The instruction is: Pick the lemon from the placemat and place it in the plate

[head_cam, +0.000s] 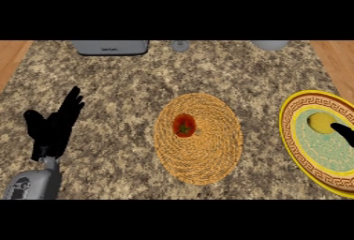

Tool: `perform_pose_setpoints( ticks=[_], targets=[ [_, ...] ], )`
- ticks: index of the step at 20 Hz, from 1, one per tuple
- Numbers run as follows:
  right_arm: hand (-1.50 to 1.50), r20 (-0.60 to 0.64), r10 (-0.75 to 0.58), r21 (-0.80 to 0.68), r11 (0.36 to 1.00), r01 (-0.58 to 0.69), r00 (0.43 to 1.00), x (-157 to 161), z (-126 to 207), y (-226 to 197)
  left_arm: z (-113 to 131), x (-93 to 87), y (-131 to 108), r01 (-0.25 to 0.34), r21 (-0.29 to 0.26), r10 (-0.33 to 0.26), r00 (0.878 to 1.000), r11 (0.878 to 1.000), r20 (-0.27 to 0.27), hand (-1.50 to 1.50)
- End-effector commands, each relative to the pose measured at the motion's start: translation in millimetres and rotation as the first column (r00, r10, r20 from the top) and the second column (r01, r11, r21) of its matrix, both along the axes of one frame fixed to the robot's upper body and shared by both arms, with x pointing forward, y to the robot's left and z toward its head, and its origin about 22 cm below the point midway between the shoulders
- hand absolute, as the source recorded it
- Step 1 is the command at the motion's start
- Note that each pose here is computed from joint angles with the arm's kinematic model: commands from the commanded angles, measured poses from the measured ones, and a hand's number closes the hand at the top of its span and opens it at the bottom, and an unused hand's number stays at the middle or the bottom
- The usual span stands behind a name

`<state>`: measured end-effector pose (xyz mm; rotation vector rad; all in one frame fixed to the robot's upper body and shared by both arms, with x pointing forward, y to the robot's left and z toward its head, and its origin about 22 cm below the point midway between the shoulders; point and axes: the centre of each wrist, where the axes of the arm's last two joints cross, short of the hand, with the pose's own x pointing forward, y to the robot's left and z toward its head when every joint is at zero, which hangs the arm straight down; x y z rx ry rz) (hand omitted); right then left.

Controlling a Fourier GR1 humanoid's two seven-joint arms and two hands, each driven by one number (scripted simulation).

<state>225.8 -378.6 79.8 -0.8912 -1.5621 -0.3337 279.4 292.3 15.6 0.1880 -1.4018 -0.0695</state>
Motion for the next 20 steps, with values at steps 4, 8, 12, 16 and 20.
perform_pose_setpoints(
  ticks=[4, 8, 12, 16, 20],
  targets=[
    [-1.5, 0.063, 0.038, 0.055, 0.998, -0.041, 0.997, -36.3, -25.4, -35.5, 0.1, -11.0, -13.3, 0.018, -0.01, -0.017, 1.0, 1.0, 0.004, 0.0],
    [-1.5, 0.062, 0.045, 0.046, 0.998, -0.048, 0.997, -60.0, -10.6, -55.6, 16.8, 1.4, -4.8, 0.01, -0.016, -0.01, 1.0, 1.0, 0.0, 0.0],
    [-1.5, 0.034, 0.018, 0.035, 0.999, -0.019, 0.999, -72.4, -20.1, -68.2, 2.6, -2.7, -6.0, 0.007, 0.005, -0.007, 1.0, 1.0, 0.012, 0.0],
    [-1.5, 0.042, -0.001, 0.012, 1.0, 0.001, 0.999, -71.8, -30.6, -71.1, 7.6, 6.4, -11.9, 0.013, -0.005, -0.013, 1.0, 1.0, 0.01, 0.0],
    [-1.5, -0.009, -0.017, -0.002, 1.0, 0.017, 1.0, -104.6, -37.1, -81.8, 21.2, 10.1, -15.0, 0.007, -0.001, -0.007, 1.0, 1.0, 0.01, 0.0]
  ],
)
